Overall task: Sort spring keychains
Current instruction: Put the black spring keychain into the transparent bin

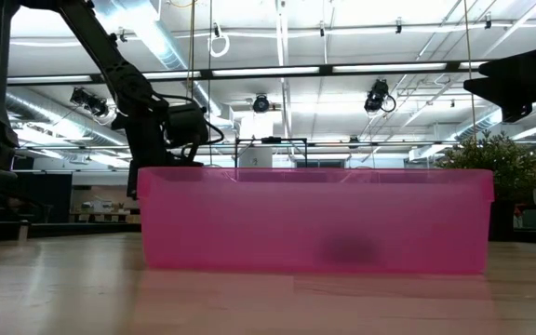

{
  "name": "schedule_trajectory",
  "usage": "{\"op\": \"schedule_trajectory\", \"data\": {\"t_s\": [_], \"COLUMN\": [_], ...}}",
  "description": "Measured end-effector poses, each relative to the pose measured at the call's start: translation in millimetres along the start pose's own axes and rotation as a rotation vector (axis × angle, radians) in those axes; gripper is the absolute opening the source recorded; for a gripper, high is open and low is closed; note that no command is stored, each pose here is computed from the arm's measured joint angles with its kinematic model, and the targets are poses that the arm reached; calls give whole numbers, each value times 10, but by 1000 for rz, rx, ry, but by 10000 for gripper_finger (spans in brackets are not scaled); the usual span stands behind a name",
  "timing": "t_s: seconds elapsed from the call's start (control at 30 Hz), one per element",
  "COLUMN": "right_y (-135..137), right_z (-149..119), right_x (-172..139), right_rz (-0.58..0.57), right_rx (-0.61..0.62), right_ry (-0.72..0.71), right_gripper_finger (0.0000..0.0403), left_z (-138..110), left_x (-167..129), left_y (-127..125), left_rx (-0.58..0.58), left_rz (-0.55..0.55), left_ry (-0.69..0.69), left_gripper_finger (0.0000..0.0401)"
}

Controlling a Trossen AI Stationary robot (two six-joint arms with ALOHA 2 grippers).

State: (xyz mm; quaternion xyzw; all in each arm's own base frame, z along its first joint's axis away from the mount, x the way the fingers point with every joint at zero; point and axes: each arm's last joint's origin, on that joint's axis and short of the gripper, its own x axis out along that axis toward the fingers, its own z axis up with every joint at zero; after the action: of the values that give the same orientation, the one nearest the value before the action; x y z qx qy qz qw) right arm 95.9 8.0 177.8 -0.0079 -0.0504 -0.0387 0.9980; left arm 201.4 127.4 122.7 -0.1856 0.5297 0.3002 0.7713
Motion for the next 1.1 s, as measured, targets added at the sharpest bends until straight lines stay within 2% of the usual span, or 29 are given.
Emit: {"op": "schedule_trajectory", "data": {"t_s": [0.07, 0.77, 0.93, 1.1], "right_y": [0, 0, 0, 0], "right_z": [0, 0, 0, 0], "right_x": [0, 0, 0, 0], "right_rz": [0, 0, 0, 0], "right_rx": [0, 0, 0, 0], "right_ry": [0, 0, 0, 0], "right_gripper_finger": [198, 198, 198, 198], "left_z": [17, 24, 10, 2], "left_x": [-9, -99, -294, -587], "left_y": [-2, 41, 77, 55], "left_rx": [-1, 63, 61, 65], "left_rz": [-9, 123, 177, 210], "left_ry": [1, 50, 12, -101], "left_gripper_finger": [18, 9, 8, 8]}}
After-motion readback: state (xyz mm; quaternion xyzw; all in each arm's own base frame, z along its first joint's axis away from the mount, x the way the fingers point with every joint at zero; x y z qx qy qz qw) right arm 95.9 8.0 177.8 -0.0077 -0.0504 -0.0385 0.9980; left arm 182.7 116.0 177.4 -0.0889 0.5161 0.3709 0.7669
